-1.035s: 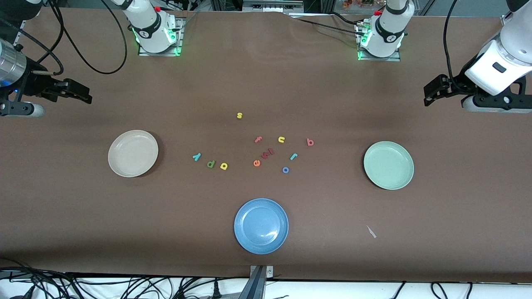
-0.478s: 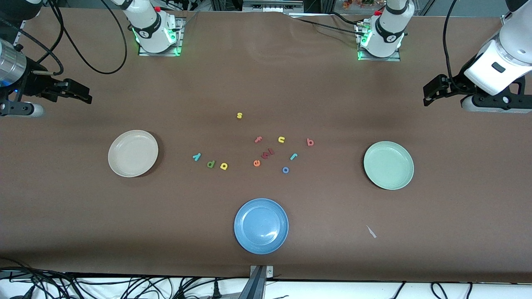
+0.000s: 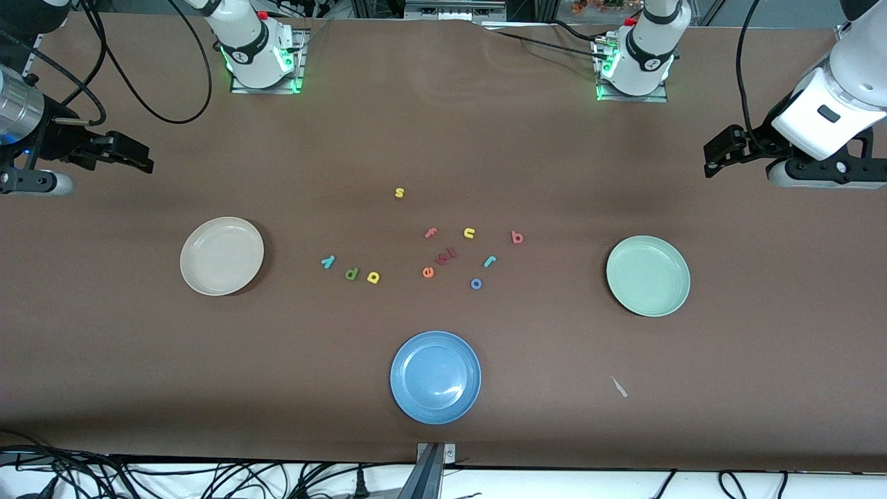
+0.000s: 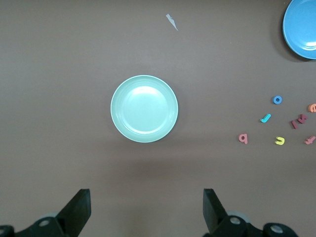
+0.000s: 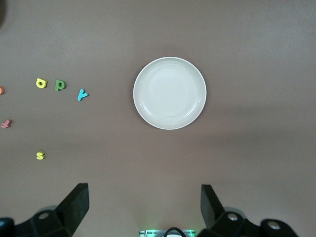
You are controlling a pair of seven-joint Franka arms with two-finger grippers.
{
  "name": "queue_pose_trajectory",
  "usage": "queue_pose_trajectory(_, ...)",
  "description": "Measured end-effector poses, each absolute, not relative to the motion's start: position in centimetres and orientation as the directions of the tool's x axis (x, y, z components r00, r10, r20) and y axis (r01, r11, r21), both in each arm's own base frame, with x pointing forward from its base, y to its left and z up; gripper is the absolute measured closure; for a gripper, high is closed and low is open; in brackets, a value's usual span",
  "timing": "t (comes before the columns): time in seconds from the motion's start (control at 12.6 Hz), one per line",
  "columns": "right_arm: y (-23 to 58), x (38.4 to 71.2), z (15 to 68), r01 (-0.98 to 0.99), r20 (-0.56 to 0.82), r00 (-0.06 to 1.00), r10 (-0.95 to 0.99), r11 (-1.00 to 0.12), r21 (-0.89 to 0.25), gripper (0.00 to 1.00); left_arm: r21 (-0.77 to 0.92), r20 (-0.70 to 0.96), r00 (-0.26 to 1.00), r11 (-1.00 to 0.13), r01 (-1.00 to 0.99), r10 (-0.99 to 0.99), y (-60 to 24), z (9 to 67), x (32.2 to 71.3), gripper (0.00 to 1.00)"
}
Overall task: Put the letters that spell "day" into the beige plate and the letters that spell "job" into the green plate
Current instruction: 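Reach the right gripper and the left gripper toward the scattered letters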
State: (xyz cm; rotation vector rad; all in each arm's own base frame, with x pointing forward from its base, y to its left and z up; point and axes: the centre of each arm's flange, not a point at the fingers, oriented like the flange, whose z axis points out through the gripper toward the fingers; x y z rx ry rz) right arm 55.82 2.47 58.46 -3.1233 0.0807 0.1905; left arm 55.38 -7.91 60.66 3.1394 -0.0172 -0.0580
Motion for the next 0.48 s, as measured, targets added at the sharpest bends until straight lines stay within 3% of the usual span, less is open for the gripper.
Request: queue_pose_trajectory(0.48, 2.8, 56.3, 57.5, -0.046, -0.134, 0.99, -0.045, -0.999, -0.008, 0.0, 0.005, -0.141, 0.988, -0.998, -0.063, -0.063, -11.1, 54.4, 57.7, 0.0)
